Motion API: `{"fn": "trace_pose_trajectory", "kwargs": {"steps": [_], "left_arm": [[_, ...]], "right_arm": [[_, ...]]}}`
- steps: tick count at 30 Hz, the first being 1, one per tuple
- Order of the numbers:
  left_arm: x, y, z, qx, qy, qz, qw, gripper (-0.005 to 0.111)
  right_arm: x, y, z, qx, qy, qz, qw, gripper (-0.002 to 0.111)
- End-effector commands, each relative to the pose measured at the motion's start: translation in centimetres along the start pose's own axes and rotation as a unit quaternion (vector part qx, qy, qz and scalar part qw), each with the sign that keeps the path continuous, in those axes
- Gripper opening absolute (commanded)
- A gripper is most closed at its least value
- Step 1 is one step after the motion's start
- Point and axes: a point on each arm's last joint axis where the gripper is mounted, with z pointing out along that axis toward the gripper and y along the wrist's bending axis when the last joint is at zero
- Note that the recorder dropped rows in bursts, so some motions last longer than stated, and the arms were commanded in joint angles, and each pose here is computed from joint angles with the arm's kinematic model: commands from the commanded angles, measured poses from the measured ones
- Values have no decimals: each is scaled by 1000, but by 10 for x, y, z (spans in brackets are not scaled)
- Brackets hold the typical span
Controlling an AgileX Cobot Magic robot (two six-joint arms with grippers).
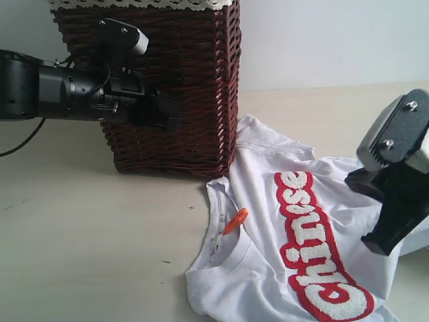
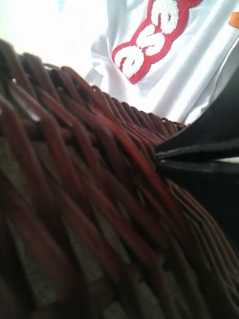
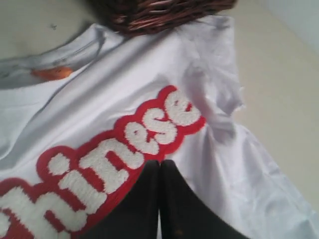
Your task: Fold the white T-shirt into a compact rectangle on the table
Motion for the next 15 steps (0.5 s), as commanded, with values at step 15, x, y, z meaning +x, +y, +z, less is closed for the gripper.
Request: {"fn": "trace_pose_trajectory", "kwargs": {"steps": [15], "left_arm": [[17,-3,21,45,15,-15,999,0]], "right_arm": [[-11,-16,110,-195,-21,2,981,0]]}}
